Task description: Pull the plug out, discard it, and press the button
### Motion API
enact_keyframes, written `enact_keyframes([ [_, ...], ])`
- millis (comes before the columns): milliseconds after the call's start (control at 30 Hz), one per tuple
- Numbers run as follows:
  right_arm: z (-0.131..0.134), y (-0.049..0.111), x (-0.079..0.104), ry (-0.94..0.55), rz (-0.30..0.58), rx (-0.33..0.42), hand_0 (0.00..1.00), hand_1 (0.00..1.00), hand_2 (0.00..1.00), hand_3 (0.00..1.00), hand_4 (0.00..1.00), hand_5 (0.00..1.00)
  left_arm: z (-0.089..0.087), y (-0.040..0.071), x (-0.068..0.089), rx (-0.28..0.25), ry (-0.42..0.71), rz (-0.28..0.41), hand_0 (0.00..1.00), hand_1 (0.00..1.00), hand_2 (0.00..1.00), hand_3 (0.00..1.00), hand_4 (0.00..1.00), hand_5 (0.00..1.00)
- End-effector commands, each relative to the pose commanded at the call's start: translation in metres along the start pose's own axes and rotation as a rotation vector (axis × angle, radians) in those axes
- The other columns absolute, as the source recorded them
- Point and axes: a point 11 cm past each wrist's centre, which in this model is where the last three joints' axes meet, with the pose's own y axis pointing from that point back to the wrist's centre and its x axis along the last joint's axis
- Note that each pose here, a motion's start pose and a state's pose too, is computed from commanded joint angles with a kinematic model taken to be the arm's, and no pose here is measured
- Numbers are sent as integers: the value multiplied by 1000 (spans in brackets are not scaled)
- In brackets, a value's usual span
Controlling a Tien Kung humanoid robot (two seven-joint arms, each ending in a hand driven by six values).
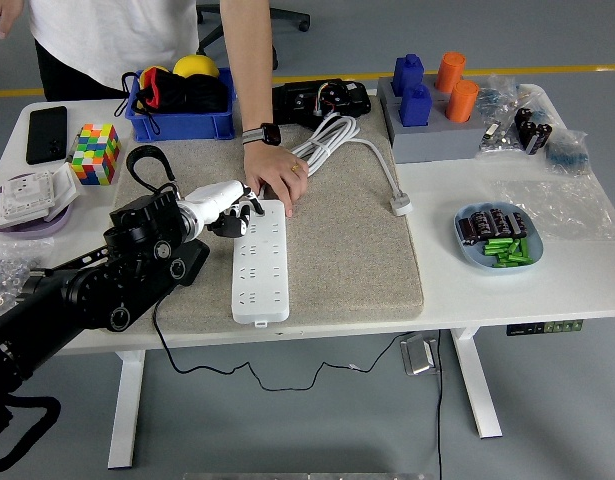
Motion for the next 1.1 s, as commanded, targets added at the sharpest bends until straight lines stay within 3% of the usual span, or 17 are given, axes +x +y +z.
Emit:
enact_keyframes([
  [200, 0, 0, 1, 1, 2, -1, 749, 701, 710, 723, 765, 631, 7, 11, 29, -44, 40, 92, 61, 30, 124, 625, 2, 2],
  [367, 1, 0, -1, 0, 0, -2, 749, 701, 710, 723, 765, 631, 0, 30, 54, -91, 143, 192, 61, 30, 124, 625, 2, 2],
  [400, 1, 0, -1, 0, -1, -2, 749, 701, 709, 723, 764, 632, -3, 35, 59, -98, 164, 215, 171, 136, 191, 621, 244, 2],
  [567, 1, 0, 0, -3, 2, -2, 749, 701, 709, 723, 764, 632, -24, 57, 73, -115, 246, 290, 171, 136, 191, 621, 244, 2],
  [600, 1, 0, 1, -3, 3, -1, 749, 700, 710, 723, 765, 633, -30, 61, 75, -116, 255, 309, 539, 580, 591, 740, 677, 2],
  [800, -1, 0, 2, -3, 6, 4, 749, 700, 710, 723, 765, 633, -57, 80, 75, -100, 308, 363, 539, 580, 591, 740, 677, 2],
  [833, -2, 0, 2, -3, 5, 4, 749, 701, 710, 724, 765, 632, -60, 81, 74, -97, 312, 366, 787, 780, 772, 837, 823, 44],
  [967, -3, 0, 2, -1, 4, 7, 749, 701, 710, 724, 765, 632, -83, 93, 67, -58, 348, 387, 787, 780, 772, 837, 823, 44],
  [1000, -3, 0, 2, 0, 4, 8, 749, 701, 710, 724, 765, 632, -88, 96, 66, -50, 357, 392, 812, 805, 795, 852, 864, 135],
  [1100, -3, 0, 3, 0, 7, 7, 749, 701, 710, 723, 765, 633, -105, 106, 65, -18, 382, 413, 812, 805, 795, 852, 864, 135],
])
